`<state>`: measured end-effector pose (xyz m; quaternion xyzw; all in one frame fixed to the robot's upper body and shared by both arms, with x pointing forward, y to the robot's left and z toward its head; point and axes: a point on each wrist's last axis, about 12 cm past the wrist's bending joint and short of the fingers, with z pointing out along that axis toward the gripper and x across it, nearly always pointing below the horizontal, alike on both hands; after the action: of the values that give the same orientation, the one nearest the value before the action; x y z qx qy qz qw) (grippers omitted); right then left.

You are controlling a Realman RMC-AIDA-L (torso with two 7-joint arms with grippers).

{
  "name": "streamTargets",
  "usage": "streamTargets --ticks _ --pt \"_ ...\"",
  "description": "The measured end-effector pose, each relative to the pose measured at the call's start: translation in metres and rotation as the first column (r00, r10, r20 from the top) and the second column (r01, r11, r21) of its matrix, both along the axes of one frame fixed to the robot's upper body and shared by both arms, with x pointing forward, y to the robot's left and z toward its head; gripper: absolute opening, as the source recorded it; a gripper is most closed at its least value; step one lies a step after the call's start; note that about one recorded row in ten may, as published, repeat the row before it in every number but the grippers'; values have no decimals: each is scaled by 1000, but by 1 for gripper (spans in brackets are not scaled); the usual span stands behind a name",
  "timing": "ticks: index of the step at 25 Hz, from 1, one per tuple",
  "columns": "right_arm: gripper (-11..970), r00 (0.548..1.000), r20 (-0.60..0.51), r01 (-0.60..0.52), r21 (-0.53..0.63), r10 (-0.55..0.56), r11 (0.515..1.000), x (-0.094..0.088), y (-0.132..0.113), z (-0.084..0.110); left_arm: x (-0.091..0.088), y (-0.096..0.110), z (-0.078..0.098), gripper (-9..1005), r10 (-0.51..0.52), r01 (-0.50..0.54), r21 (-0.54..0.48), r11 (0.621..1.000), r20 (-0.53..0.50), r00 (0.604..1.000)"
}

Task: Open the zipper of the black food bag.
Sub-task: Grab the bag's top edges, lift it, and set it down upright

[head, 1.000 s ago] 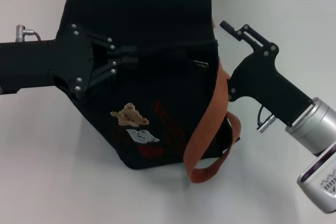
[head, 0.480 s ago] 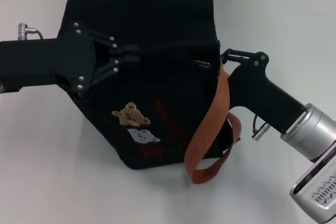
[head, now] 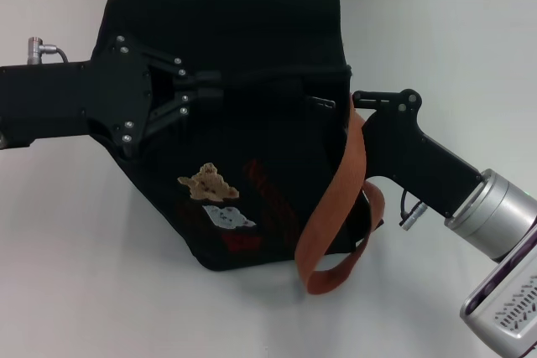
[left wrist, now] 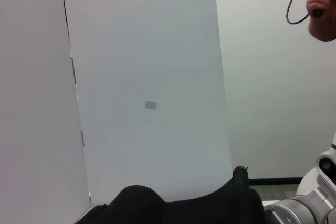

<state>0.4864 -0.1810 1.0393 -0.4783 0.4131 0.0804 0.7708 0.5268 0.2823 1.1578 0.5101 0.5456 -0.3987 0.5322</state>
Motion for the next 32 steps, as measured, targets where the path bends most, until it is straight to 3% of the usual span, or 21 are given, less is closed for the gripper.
streamTargets --ticks 12,32 --pt "-3 999 -28 18 -27 -19 999 0 -2 -5 -3 12 0 82 49 -49 -14 999 2 999" --pt "-4 992 -96 74 -66 -80 995 -11 -13 -20 -23 60 -9 82 246 -245 -56 968 12 969"
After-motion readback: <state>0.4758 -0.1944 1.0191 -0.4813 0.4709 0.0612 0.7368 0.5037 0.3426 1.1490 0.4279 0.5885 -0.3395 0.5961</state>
